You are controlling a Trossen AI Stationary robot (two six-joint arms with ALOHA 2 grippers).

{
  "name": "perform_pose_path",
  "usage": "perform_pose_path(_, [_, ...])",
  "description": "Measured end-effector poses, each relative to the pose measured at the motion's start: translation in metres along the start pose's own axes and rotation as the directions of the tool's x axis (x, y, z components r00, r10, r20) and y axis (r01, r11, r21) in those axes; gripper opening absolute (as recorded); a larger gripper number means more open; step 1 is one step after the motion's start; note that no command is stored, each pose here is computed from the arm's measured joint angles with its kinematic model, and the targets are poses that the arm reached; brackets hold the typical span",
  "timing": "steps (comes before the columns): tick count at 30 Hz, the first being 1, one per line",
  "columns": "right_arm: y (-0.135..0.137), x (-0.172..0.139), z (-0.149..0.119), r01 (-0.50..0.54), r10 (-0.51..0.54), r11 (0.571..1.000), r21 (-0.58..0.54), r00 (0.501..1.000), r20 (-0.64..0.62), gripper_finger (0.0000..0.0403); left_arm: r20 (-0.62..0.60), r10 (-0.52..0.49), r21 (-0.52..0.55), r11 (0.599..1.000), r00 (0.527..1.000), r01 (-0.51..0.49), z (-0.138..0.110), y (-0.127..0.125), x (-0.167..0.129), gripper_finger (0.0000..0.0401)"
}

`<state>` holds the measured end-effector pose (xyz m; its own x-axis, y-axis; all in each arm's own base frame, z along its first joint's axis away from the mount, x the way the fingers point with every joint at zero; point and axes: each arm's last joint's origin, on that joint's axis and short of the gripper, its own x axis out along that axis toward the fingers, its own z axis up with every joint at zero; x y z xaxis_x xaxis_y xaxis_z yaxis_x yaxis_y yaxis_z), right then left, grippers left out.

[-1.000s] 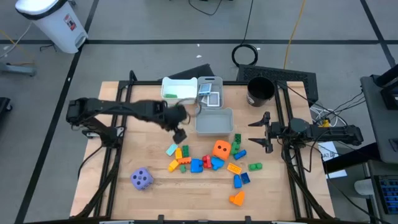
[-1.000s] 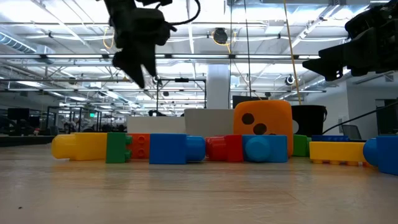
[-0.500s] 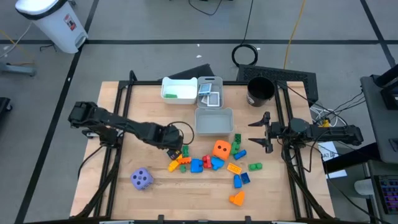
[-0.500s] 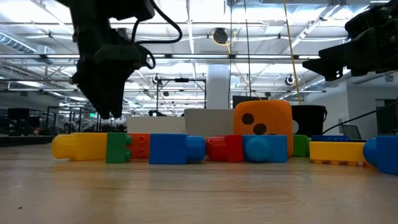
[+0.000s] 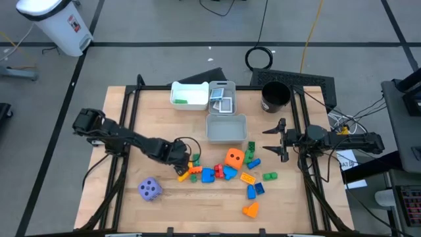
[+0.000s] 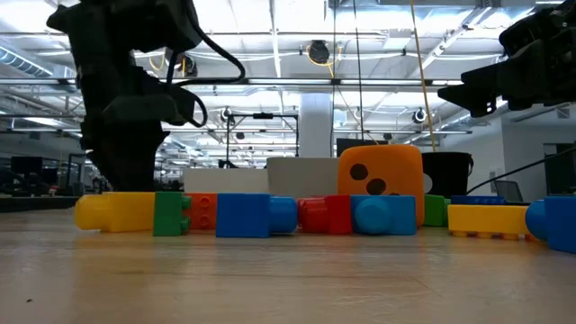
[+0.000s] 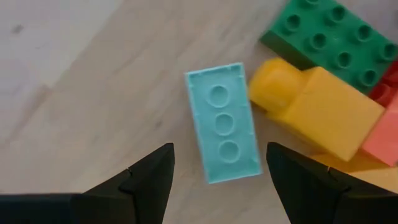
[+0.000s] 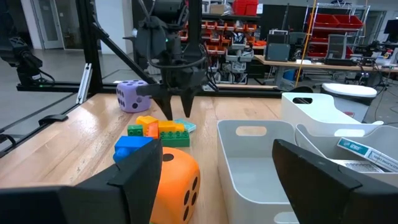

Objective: Pick & Place Toys
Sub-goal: Put the light blue game piece into the white bin

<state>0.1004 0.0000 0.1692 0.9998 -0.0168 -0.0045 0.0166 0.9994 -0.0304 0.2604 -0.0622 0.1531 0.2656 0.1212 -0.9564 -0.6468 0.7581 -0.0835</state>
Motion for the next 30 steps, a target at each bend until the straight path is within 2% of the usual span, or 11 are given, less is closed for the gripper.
perform_pose_path(6, [0.0, 0.0, 0.0, 0.0, 0.0, 1.0, 0.0, 1.0, 0.0, 0.0279, 0.045, -0.066, -0.006, 0.998, 0.997, 0.067, -0.006, 0.0, 0.01, 0.0257])
perform_pose_path(11, [0.0, 0.0, 0.0, 0.0, 0.0, 1.0, 0.0, 1.0, 0.0, 0.0277, 0.054, -0.018, -0.026, 0.999, 0.998, 0.02, -0.01, 0.006, 0.015, 0.0257])
perform_pose_path(17, [0.0, 0.0, 0.0, 0.0, 0.0, 1.0, 0.0, 1.0, 0.0, 0.0278, 0.135, 0.058, -0.032, 0.998, 0.989, -0.054, -0.009, 0.011, 0.017, 0.0257])
perform_pose_path(30, [0.0, 0.0, 0.0, 0.0, 0.0, 1.0, 0.0, 1.0, 0.0, 0.0279, 0.165, 0.078, 0.116, 0.988, 0.983, -0.098, -0.009, 0.012, 0.016, 0.0257])
